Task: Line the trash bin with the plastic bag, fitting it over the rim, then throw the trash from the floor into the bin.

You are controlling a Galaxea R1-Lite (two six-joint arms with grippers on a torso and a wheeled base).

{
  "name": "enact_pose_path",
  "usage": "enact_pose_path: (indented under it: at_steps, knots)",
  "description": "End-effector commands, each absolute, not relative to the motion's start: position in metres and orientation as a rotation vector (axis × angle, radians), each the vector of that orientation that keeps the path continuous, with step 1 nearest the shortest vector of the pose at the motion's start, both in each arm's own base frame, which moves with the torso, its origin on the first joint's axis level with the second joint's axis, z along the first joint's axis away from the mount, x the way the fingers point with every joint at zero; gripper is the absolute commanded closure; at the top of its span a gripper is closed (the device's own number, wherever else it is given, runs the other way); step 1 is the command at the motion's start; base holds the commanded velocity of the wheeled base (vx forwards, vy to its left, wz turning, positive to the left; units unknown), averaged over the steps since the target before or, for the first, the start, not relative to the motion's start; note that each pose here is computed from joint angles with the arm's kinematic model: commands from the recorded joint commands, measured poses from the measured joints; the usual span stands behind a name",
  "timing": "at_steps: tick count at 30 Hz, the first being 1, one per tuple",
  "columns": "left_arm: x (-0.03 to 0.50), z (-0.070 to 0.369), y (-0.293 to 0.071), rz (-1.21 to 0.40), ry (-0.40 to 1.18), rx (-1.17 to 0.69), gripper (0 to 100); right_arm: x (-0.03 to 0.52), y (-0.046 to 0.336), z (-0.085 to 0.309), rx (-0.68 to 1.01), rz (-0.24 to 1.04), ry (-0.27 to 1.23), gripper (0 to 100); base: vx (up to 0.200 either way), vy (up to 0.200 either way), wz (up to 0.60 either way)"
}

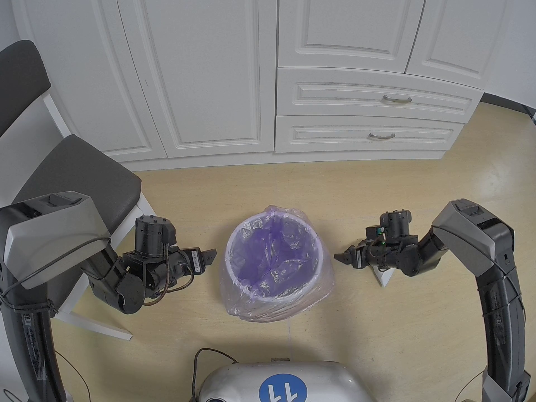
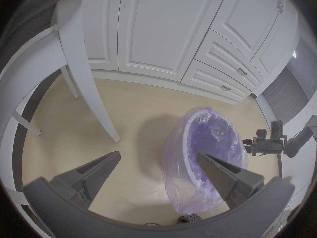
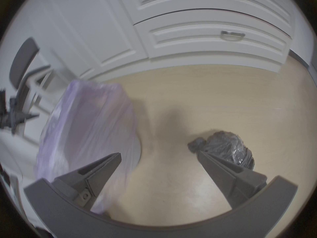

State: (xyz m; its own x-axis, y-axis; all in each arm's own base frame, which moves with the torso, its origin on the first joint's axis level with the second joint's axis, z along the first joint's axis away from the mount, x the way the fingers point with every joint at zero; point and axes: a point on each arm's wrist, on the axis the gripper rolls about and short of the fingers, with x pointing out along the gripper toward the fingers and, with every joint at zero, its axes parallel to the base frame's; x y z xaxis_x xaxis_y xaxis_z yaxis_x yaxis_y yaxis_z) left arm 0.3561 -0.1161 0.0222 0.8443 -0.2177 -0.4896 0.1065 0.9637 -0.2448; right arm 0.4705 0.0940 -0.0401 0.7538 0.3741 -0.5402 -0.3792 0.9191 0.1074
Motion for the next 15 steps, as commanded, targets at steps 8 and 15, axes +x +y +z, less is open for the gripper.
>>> enact_pose_path:
  at_steps: [8, 15]
  knots:
    - [0.348, 0.016, -0.116, -0.183, 0.53, -0.209, 0, 0.382, 0.118, -0.035, -0.347, 0.843, 0.49, 0, 0.0, 0.0, 0.0]
    - [0.349, 0.016, -0.119, -0.188, 0.524, -0.21, 0, 0.385, 0.166, -0.064, -0.414, 0.839, 0.507, 0, 0.0, 0.0, 0.0]
